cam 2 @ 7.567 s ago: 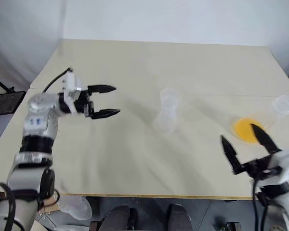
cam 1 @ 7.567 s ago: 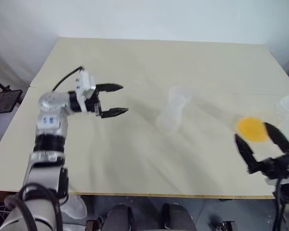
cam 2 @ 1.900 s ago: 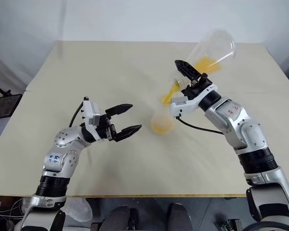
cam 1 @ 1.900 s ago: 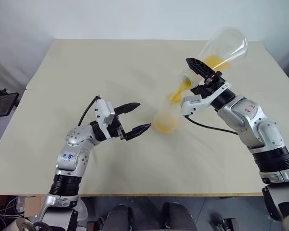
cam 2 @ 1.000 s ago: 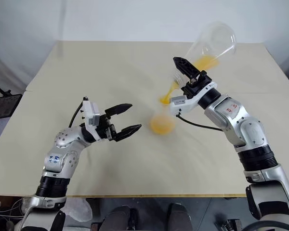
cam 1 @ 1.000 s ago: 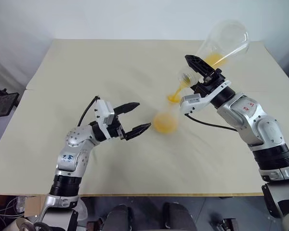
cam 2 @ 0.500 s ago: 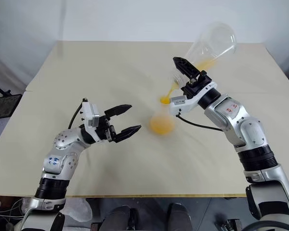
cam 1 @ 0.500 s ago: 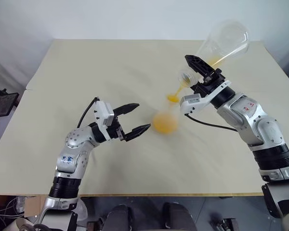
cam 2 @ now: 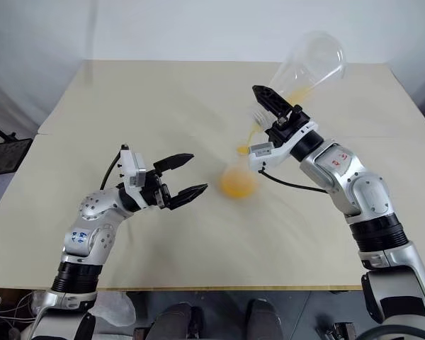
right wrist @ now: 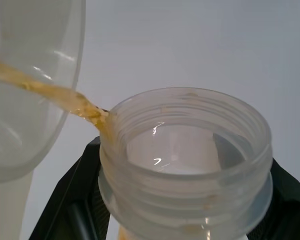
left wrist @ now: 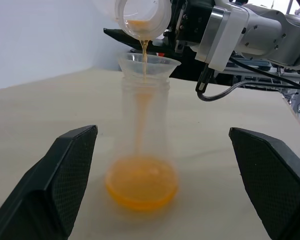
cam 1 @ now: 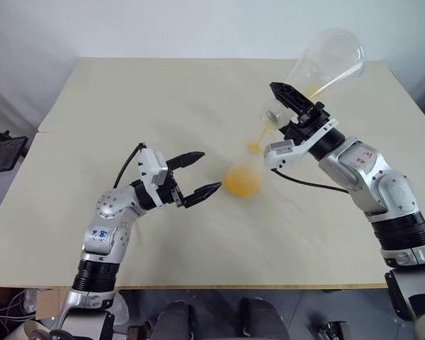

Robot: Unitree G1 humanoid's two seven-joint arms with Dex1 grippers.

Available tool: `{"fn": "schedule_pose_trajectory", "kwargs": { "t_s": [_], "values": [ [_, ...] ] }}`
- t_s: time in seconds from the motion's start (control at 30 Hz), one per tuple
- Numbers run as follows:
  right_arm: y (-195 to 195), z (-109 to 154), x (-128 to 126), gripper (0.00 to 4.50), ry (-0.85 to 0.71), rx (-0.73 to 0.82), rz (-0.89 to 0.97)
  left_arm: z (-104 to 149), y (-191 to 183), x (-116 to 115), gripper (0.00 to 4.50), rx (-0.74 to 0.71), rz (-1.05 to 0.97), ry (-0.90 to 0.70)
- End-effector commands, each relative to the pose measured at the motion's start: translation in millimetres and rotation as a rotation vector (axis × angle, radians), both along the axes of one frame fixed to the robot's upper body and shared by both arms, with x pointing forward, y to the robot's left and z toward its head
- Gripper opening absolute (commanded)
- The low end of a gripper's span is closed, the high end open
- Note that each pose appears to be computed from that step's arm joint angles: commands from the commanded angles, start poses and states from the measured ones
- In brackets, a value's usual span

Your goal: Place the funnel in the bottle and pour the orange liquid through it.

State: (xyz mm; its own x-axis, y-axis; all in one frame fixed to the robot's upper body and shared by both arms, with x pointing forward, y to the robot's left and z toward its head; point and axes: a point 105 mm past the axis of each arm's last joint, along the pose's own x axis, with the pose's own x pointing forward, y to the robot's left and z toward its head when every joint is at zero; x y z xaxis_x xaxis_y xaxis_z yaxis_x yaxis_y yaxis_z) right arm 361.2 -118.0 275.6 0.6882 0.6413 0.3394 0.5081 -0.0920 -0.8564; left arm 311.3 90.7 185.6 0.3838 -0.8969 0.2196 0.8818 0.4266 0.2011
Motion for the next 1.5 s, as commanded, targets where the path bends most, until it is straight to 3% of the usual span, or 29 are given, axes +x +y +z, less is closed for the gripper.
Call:
{"fn": "schedule_pose_trajectory", "kwargs": {
  "t_s": [0.03,1.13,1.5],
  "values": [
    [6,19,-11,2.75,-0.095,-0.010,0.035,10,-2,-3,4.50,-0.008,-0.002,-0.057],
    [4,16,-11,2.75,-0.160,-0.062,0.032,11,-4,-2,4.50,-0.024,0.006,-0.064],
    [-15,24,-15,2.75,0.053,0.200,0.073,11,-2,-2,4.50,-0.019,0.006,-0.063]
  ]
}}
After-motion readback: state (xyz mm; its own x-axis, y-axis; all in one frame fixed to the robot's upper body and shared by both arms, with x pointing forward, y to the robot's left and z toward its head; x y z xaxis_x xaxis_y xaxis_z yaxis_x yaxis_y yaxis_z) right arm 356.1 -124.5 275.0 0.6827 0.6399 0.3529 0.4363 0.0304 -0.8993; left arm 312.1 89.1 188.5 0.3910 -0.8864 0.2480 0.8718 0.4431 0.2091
